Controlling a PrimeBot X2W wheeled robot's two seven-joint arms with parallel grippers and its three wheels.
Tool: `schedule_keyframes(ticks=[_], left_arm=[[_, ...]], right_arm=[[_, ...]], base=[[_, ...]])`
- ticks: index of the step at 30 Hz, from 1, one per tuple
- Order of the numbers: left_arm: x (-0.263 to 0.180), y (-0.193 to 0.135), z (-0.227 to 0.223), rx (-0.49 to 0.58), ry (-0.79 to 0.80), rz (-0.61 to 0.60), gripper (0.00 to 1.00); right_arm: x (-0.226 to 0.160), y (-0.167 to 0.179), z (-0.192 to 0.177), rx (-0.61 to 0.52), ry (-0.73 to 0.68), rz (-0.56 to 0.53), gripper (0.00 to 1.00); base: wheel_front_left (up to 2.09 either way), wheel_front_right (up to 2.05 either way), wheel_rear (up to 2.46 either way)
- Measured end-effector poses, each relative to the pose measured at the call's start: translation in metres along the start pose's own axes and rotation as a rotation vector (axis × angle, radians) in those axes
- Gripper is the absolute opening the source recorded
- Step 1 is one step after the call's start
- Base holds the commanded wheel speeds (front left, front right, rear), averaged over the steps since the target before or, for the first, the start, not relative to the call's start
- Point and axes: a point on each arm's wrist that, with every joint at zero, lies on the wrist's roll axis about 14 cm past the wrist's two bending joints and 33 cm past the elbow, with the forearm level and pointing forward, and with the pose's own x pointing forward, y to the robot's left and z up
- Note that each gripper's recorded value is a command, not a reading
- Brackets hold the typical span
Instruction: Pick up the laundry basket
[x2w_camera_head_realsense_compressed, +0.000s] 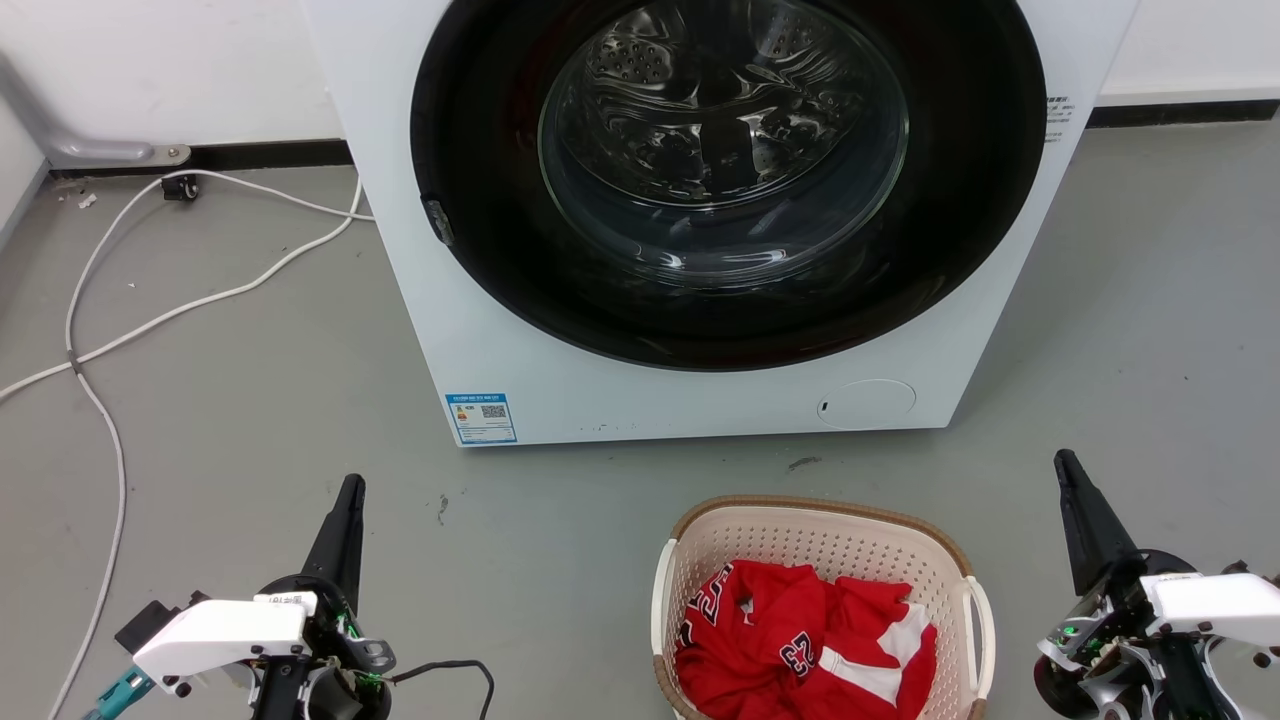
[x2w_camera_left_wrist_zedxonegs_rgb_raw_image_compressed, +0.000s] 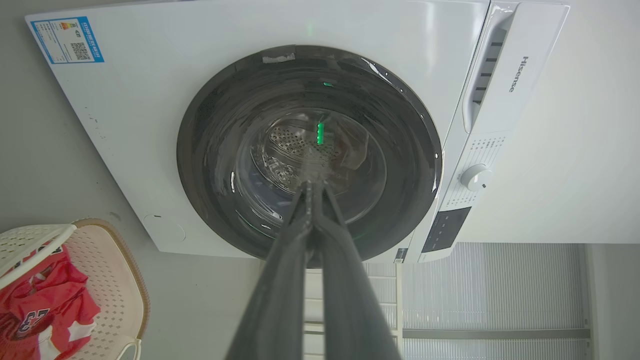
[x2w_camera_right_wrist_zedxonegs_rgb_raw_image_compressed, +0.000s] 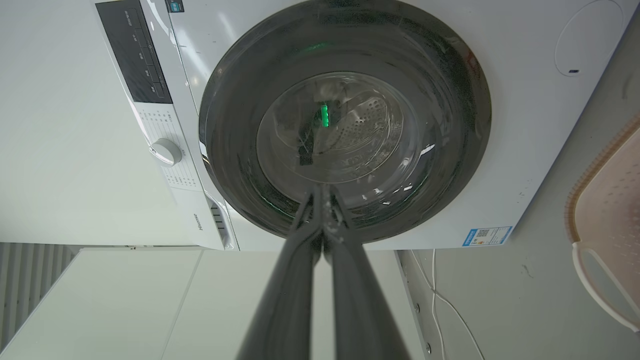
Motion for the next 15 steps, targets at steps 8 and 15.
schedule_keyframes(ticks=[8, 15], left_arm=[[0.0, 0.0, 0.0, 0.0, 0.0, 0.0, 0.0], [0.0, 0.0, 0.0, 0.0, 0.0, 0.0, 0.0]], right_arm=[[0.0, 0.0, 0.0, 0.0, 0.0, 0.0, 0.0], [0.0, 0.0, 0.0, 0.0, 0.0, 0.0, 0.0]], base=[[0.0, 0.0, 0.0], [0.0, 0.0, 0.0]])
